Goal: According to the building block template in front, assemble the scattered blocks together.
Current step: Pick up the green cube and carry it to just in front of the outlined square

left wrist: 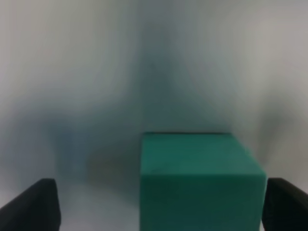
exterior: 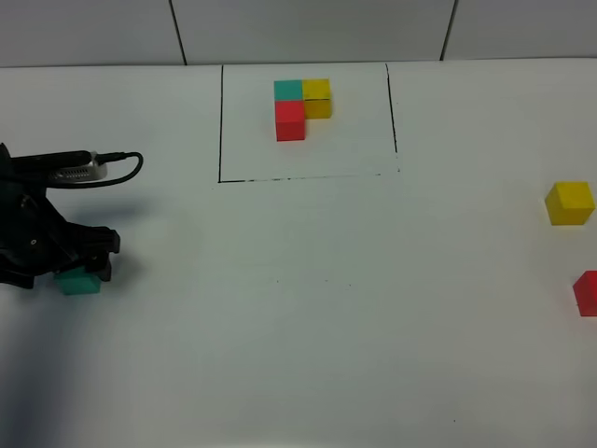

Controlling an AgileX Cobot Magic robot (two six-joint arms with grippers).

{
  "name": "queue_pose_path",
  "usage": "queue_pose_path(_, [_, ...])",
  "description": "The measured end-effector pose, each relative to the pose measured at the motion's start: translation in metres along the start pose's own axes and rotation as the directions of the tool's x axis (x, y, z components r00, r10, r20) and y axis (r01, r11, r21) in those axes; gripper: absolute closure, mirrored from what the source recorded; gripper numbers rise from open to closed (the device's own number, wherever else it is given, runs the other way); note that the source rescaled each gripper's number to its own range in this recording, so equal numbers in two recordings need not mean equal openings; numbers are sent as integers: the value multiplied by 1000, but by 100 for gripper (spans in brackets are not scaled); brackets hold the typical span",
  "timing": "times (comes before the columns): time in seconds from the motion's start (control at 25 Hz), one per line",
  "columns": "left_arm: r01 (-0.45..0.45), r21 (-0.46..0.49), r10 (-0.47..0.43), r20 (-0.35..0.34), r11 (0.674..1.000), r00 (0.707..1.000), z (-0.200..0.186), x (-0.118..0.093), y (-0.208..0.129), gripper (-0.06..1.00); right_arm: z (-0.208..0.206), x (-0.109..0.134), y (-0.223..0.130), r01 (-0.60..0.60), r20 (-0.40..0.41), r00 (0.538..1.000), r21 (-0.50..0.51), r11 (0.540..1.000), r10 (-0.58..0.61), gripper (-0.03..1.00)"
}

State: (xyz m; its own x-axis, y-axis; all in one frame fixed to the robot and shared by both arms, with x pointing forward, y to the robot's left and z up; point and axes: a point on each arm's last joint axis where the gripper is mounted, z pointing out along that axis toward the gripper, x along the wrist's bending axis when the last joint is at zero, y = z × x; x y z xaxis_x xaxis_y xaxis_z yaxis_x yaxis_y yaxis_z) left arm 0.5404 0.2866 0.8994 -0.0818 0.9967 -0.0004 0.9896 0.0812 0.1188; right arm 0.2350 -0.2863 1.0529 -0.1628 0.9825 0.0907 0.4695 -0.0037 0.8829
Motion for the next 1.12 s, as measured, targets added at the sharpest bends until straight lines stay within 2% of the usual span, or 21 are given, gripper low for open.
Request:
queue_pose_path(0.08, [1, -1, -1, 1, 1000, 1000, 0, 0, 0, 9, 0, 0, 0, 0, 0, 1000, 0, 1000, 0, 15])
queue_pose_path(0.2, [2, -1, -2, 2, 1000, 1000, 0, 0, 0, 23, 0, 0, 0, -2, 0, 1000, 0, 1000, 2, 15])
queue_pose_path(0.32, [2, 0, -2, 2, 1000, 1000, 0, 0, 0, 44, 0, 0, 0, -2, 0, 1000, 0, 1000, 2, 15])
queue_pose_path(0.56, [4, 7, -4, 2, 1000, 1000, 2, 0, 0, 94, 0, 0, 0, -2, 0, 1000, 0, 1000, 2, 15])
queue_pose_path(0.92, [-1, 30, 1, -2, 1000, 1000, 2, 0, -2, 94, 0, 0, 0, -2, 0, 1000, 0, 1000, 2, 15])
queue_pose_path(1.12, [-67, 59, 67, -2, 996, 998, -1, -7, -2, 94, 0, 0, 0, -2, 0, 1000, 0, 1000, 2, 15])
